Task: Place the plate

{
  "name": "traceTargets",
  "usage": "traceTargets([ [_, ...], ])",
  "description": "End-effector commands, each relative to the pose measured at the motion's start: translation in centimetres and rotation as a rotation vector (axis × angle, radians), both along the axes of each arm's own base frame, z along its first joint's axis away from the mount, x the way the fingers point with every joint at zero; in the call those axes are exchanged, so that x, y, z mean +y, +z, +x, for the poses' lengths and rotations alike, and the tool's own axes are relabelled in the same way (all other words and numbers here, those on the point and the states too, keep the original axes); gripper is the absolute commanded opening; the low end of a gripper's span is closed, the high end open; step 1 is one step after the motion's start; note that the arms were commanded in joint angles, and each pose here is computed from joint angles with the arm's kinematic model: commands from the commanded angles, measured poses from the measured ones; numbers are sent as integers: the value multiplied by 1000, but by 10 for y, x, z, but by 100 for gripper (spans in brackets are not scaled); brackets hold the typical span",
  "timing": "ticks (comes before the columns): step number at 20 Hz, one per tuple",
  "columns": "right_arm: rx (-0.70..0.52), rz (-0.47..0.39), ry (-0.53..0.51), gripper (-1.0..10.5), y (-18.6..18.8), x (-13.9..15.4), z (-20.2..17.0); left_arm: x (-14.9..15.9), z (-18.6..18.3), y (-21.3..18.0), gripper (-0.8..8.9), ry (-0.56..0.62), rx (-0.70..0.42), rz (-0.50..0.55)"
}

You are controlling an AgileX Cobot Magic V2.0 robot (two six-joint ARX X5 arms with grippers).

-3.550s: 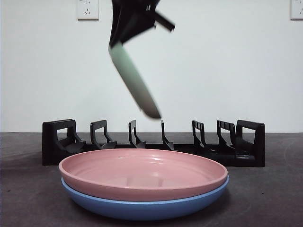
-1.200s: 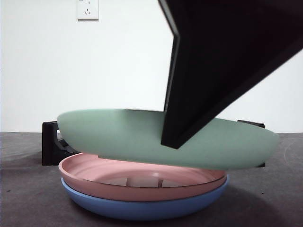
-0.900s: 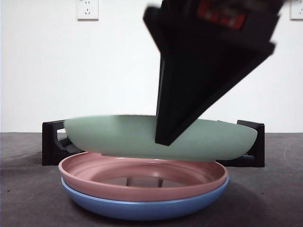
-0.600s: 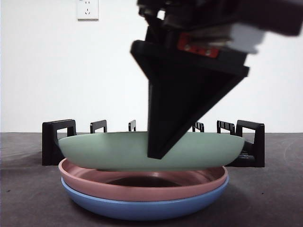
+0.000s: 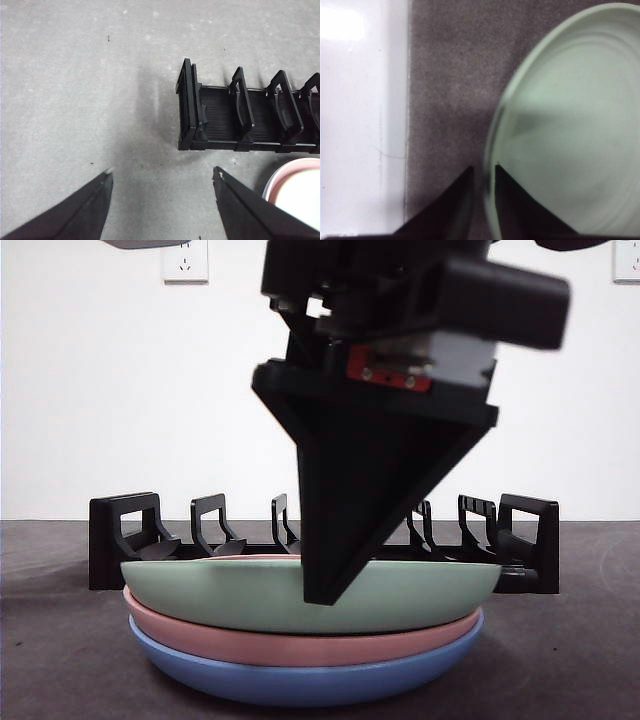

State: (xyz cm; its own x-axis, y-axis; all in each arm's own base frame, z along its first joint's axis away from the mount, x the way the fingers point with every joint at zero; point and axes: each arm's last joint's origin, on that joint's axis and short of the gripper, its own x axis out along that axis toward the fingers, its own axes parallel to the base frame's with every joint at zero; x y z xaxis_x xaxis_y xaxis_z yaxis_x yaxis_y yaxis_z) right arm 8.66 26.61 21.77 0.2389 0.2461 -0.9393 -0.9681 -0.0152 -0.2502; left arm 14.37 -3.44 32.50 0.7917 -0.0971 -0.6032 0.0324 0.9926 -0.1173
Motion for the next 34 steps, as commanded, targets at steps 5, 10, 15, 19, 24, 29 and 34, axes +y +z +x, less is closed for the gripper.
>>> traceTargets([
  [5, 22, 1, -1, 136, 17, 9, -6, 0, 1, 5, 313, -3, -22, 1],
  [10, 38, 159, -27, 238, 64, 15, -6, 0, 1, 5, 313, -2, -22, 1],
  [15, -105, 357, -136, 237, 111, -8, 13, 0, 1, 5, 313, -3, -22, 1],
  [19, -169, 438, -398, 237, 126, -55, 67, 0, 1, 5, 313, -3, -22, 1],
  [24, -142, 508, -731, 237, 123, -134, 138, 0, 1, 5, 313, -3, -22, 1],
  [29, -202, 622, -1074, 237, 127, -213, 173, 0, 2, 5, 313, -2, -26, -1],
  [34, -183, 641, -1181, -14, 125, -238, 176, 0, 1, 5, -16, -5, -22, 0],
])
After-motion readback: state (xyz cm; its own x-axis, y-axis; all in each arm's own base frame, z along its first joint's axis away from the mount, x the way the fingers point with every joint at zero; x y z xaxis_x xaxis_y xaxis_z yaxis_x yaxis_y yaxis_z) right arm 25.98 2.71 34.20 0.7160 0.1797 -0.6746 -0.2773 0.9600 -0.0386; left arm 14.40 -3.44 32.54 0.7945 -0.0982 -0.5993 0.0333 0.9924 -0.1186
